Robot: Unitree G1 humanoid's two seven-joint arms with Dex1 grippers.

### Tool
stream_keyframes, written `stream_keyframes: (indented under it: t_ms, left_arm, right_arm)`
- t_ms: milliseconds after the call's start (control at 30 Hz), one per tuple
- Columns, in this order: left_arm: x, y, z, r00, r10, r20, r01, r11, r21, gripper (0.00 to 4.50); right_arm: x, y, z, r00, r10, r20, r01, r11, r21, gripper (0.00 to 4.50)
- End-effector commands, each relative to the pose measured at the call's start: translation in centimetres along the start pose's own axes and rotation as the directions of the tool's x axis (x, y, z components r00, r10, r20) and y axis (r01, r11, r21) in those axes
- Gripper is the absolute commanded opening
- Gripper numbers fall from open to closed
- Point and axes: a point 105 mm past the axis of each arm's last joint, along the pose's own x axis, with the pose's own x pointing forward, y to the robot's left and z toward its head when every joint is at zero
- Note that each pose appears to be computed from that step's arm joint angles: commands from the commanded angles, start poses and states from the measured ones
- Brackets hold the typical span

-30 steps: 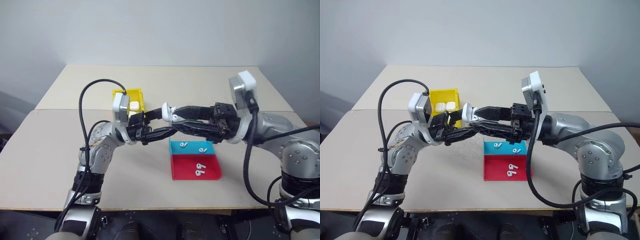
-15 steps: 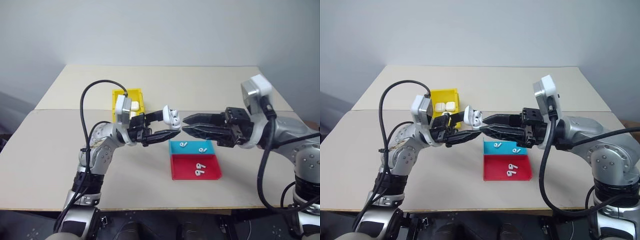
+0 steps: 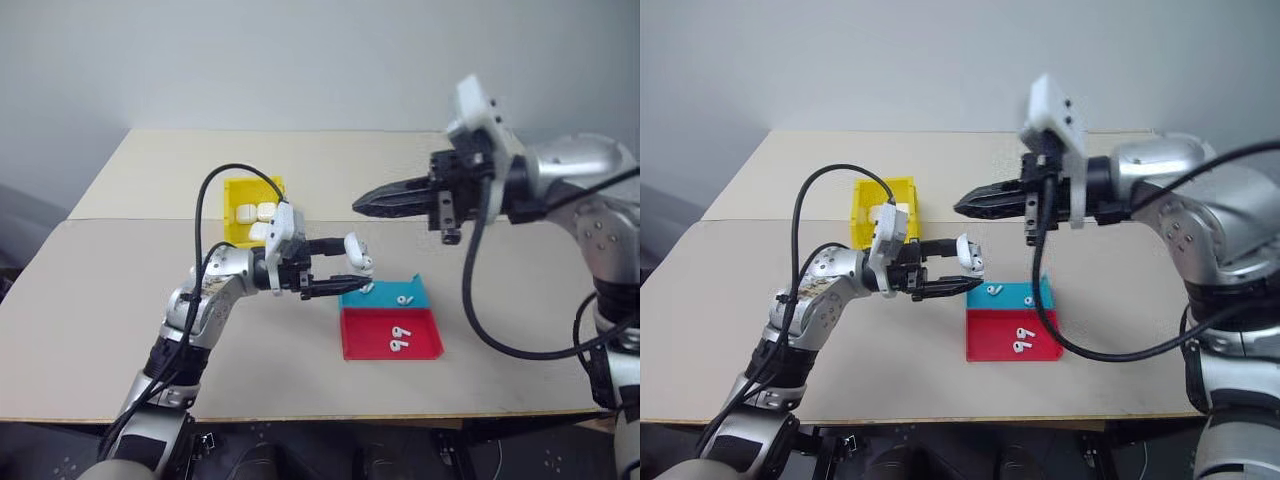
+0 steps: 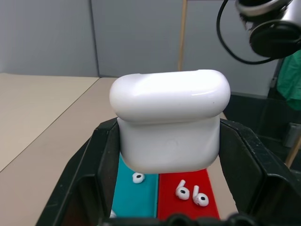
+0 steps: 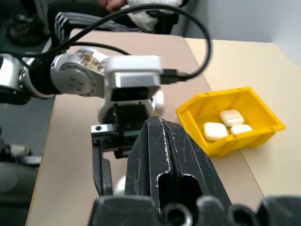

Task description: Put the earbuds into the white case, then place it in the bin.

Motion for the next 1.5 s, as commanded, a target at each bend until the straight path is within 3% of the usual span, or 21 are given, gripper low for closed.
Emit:
stream_keyframes:
  t_ms: [33,133,233,433,533,667,733,900,1100,1300,1467,1500]
  left_arm:
    - [0.5,-0.2,1.9,0.999,0.009,0.039,-0.012,0.997,0.079,2.82]
    - [0.2,-0.4,2.5,0.996,0.021,0.089,-0.03,0.995,0.094,2.82]
    - [-0.2,-0.6,2.6,0.994,0.033,0.108,-0.045,0.993,0.106,2.82]
    - [-1.8,-0.2,2.6,0.978,0.145,0.149,-0.159,0.983,0.086,2.82]
    - [-2.4,0.9,2.9,0.943,0.283,0.174,-0.299,0.952,0.074,2.82]
    - [-4.2,5.3,4.2,0.75,0.626,0.214,-0.647,0.762,0.037,2.82]
    - [-5.4,7.8,4.7,0.61,0.761,0.221,-0.786,0.615,0.054,2.82]
    - [-7.1,11.4,4.0,0.366,0.912,0.188,-0.93,0.353,0.1,2.82]
    - [-8.0,14.7,1.2,0.226,0.972,0.071,-0.973,0.221,0.07,2.82]
    - [-7.4,16.1,-1.0,0.203,0.979,-0.004,-0.975,0.202,0.094,2.82]
    - [-7.3,16.6,-2.0,0.194,0.981,-0.01,-0.969,0.194,0.151,4.45]
    - [-7.4,16.6,-1.9,0.184,0.983,0.004,-0.972,0.181,0.151,4.48]
  right_arm:
    - [0.8,0.1,-0.5,0.997,0.02,-0.078,-0.027,0.995,-0.092,0.02]
    - [1.1,0.0,-2.4,0.984,0.006,-0.179,-0.03,0.991,-0.128,0.02]
    - [0.2,-0.8,-3.1,0.98,-0.046,-0.196,0.017,0.989,-0.146,0.02]
    - [-1.9,-0.9,-3.2,0.983,-0.099,-0.156,0.08,0.989,-0.123,0.02]
    - [-2.8,-1.7,-2.1,0.983,-0.181,-0.023,0.18,0.982,-0.056,0.02]
    - [-4.7,-2.9,-0.7,0.911,-0.362,0.197,0.362,0.932,0.038,0.02]
    - [-4.8,-2.8,-1.7,0.877,-0.435,0.205,0.427,0.9,0.083,0.02]
    - [-4.2,-2.1,-3.1,0.846,-0.503,0.175,0.49,0.864,0.117,0.02]
    - [-4.0,-1.3,-4.3,0.843,-0.534,0.061,0.53,0.845,0.072,0.02]
    - [-4.6,-0.6,-4.4,0.843,-0.537,0.019,0.536,0.843,0.034,0.02]
    - [-4.5,-0.2,-4.2,0.846,-0.533,0.011,0.532,0.846,0.029,0.0]
    - [-4.5,-0.2,-4.2,0.847,-0.531,0.01,0.531,0.847,0.03,0.0]
